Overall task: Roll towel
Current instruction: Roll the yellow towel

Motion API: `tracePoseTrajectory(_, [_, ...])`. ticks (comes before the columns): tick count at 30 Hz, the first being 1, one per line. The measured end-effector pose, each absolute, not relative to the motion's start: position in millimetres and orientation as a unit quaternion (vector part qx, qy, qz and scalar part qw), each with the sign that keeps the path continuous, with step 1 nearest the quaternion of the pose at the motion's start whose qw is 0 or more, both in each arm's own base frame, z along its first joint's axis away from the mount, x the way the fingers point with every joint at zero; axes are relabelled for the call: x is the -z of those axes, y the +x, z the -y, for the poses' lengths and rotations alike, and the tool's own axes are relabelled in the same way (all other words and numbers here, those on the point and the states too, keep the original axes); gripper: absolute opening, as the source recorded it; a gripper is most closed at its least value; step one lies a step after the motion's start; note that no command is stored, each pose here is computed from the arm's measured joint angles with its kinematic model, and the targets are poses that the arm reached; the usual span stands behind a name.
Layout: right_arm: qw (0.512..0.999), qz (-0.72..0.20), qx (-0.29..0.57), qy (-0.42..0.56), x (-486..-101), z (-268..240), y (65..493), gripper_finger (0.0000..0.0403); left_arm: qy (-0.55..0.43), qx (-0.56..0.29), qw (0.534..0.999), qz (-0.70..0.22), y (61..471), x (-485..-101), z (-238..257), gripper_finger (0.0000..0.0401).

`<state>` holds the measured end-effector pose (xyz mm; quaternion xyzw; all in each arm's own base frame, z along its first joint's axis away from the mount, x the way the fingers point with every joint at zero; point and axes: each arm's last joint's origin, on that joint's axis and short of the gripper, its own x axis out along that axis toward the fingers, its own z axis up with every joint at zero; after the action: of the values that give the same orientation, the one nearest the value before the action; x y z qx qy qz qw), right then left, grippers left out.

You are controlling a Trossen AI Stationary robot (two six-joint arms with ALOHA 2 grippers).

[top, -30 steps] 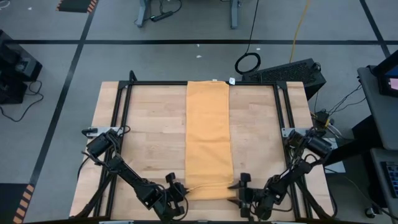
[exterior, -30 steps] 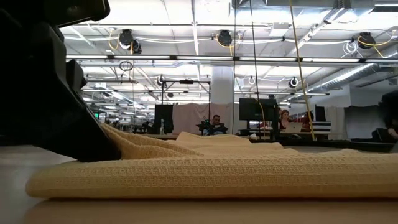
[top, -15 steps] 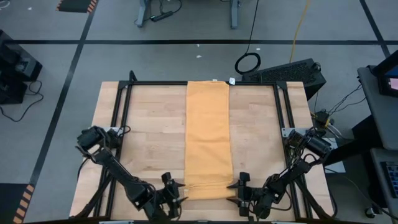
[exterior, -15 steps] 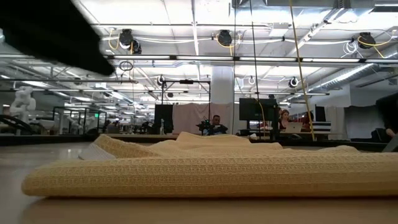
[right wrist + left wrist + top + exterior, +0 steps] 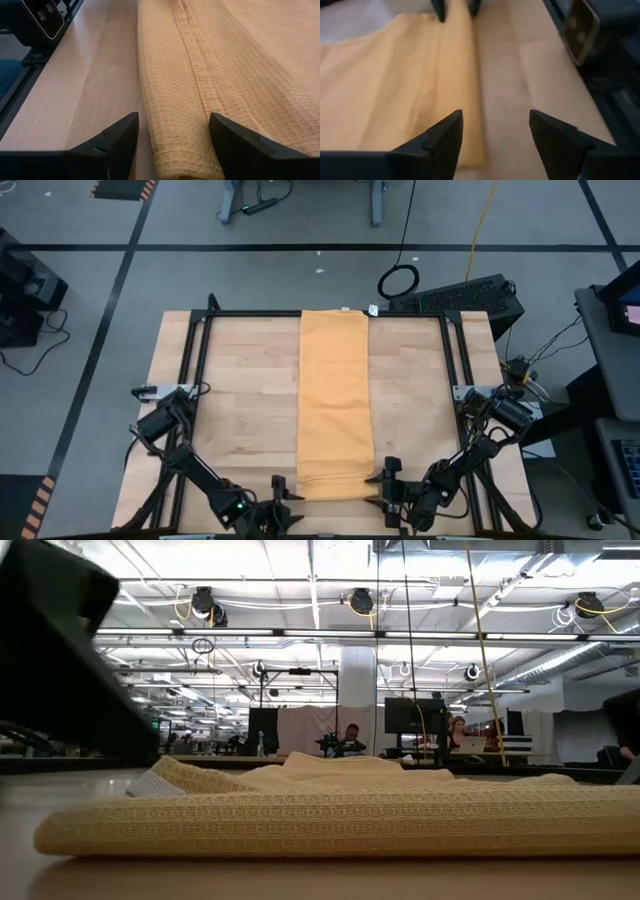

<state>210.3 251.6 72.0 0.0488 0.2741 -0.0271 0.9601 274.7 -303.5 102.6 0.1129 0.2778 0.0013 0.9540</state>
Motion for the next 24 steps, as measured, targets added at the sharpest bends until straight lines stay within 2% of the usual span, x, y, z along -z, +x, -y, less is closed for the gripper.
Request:
tracePoseTrajectory(5, [0.96, -0.275, 0.025, 0.05, -72, -252, 210, 0.0235, 0.117, -0.037, 0.95, -0.288, 281, -97, 293, 0.0223])
tracePoseTrajectory(15, [0.959, -0.277, 0.023, 0.051, -72, -252, 210, 0.0227, 0.08, -0.046, 0.936, -0.34, 280, -87, 280, 0.0218])
tracePoseTrajectory(19, [0.959, -0.277, 0.023, 0.052, -72, -252, 210, 0.0193, 0.066, -0.05, 0.935, -0.345, 280, -86, 280, 0.0194])
tracePoseTrajectory(24, [0.959, -0.276, 0.025, 0.06, -72, -252, 210, 0.0119, 0.063, -0.05, 0.936, -0.342, 280, -86, 280, 0.0112])
